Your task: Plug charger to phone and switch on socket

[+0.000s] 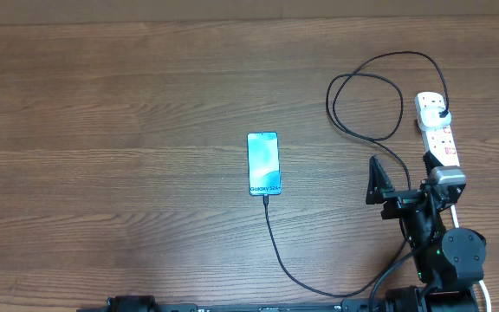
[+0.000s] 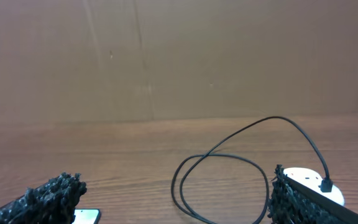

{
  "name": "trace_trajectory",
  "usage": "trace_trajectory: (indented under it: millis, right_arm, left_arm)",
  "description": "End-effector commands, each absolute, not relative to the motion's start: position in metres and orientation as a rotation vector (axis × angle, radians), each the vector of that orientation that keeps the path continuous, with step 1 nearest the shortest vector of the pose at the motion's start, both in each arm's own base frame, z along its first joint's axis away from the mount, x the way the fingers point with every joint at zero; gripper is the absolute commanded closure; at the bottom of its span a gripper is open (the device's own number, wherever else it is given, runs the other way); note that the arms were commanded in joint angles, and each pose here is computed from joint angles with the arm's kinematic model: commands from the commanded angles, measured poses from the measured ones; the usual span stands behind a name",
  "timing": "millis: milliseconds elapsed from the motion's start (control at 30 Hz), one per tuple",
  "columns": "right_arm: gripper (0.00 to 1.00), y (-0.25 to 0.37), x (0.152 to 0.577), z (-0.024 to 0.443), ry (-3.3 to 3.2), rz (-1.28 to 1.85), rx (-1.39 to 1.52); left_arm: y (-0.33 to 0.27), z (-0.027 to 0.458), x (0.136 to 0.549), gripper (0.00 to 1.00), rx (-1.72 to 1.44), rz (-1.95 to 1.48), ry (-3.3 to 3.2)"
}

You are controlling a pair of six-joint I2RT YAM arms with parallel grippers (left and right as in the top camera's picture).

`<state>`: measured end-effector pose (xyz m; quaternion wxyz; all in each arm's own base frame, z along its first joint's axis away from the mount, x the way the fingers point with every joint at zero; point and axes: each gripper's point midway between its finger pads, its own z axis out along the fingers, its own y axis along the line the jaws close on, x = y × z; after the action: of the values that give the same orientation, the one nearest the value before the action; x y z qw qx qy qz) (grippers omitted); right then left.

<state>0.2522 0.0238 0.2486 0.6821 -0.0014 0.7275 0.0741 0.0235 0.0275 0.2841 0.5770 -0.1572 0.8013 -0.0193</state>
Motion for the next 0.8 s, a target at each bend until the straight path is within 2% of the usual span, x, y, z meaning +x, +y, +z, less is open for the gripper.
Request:
trace_trajectory:
  millis: [0,300,767]
  right_arm:
    - [0.00,0.013,0.249,0.242,1.606,0.127,0.029]
    - [0.00,0.002,0.237,0.226,1.473,0.095,0.051]
    - [0.00,0.002,0.247,0.181,1.545,0.085,0.047]
  left_arm:
    - [0.030,0.287,0.021,0.00,-0.389,-0.036,1.852]
    - [0.030,0.287,0.021,0.00,-0.389,-0.036,1.852]
    - [0.030,0.287,0.021,0.00,-0.389,-0.036,1.852]
